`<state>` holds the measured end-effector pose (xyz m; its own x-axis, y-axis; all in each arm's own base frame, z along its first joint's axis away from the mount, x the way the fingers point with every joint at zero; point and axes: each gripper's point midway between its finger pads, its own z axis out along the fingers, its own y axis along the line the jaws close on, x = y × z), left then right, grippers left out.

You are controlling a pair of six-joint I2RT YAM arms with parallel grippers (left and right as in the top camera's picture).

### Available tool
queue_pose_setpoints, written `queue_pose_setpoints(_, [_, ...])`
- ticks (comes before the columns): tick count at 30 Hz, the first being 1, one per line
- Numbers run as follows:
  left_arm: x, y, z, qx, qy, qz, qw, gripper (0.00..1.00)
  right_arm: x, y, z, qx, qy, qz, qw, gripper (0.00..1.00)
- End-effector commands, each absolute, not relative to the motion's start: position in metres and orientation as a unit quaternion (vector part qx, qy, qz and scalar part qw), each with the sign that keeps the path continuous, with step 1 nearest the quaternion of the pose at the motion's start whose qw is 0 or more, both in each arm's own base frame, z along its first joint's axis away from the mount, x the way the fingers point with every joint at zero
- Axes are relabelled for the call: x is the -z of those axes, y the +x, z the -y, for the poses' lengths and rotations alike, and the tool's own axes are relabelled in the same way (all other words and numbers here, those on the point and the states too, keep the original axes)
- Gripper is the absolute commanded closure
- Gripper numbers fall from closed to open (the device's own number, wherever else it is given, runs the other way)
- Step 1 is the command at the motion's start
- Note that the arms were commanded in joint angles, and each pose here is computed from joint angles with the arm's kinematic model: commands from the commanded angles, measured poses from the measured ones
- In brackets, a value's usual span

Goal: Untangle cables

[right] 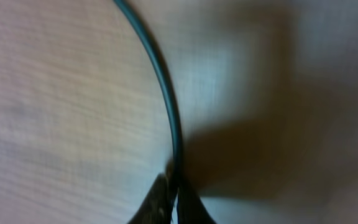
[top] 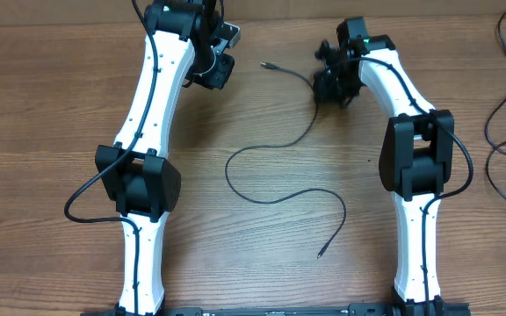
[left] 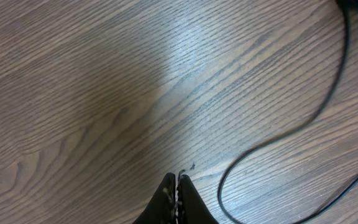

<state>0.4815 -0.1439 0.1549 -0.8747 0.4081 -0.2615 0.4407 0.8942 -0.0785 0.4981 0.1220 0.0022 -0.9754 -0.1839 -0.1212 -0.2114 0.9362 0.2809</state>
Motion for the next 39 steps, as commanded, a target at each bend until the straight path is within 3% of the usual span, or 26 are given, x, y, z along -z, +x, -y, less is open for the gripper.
queue_pose_setpoints(1, [-0.172, 0.485, 0.141, 0.064, 0.215, -0.964, 0.142, 0.96, -0.004, 0.459, -0.11, -0.118, -0.042, -0.992, -0.033, 0.96])
queue_pose_setpoints(9, [-0.172, 0.484, 0.141, 0.065, 0.215, -0.964, 0.142, 0.95, -0.067, 0.411, -0.103, -0.112, -0.031, -0.989, -0.088, 0.96])
queue_pose_setpoints(15, [-0.172, 0.483, 0.141, 0.065, 0.215, -0.964, 0.141, 0.92, -0.085, 0.404, -0.104, -0.114, -0.033, -0.989, -0.085, 0.96])
queue_pose_setpoints(18, [-0.172, 0.485, 0.142, 0.065, 0.215, -0.964, 0.143, 0.9, -0.086, 0.426, -0.109, -0.12, -0.064, -0.99, -0.034, 0.96])
queue_pose_setpoints(20, [-0.173, 0.486, 0.142, 0.065, 0.215, -0.963, 0.146, 0.9, -0.087, 0.446, -0.115, -0.128, -0.116, -0.985, 0.016, 0.85])
queue_pose_setpoints(22, [-0.173, 0.486, 0.142, 0.065, 0.215, -0.963, 0.147, 0.9, -0.087, 0.466, -0.125, -0.132, -0.195, -0.969, 0.07, 0.59])
queue_pose_setpoints(25, [-0.173, 0.485, 0.142, 0.065, 0.215, -0.964, 0.145, 0.95, -0.083, 0.495, -0.135, -0.122, -0.281, -0.941, 0.143, 0.44])
queue_pose_setpoints(29, [-0.172, 0.484, 0.141, 0.065, 0.215, -0.964, 0.143, 0.94, -0.078, 0.515, -0.167, -0.139, -0.425, -0.865, 0.227, 0.12])
queue_pose_setpoints(35, [-0.173, 0.485, 0.141, 0.065, 0.215, -0.964, 0.144, 0.94, -0.069, 0.533, -0.188, -0.119, -0.458, -0.836, 0.277, 0.01])
queue_pose_setpoints(39, [-0.172, 0.485, 0.141, 0.065, 0.215, -0.964, 0.144, 0.94, -0.06, 0.541, -0.193, -0.096, -0.479, -0.82, 0.297, 0.02])
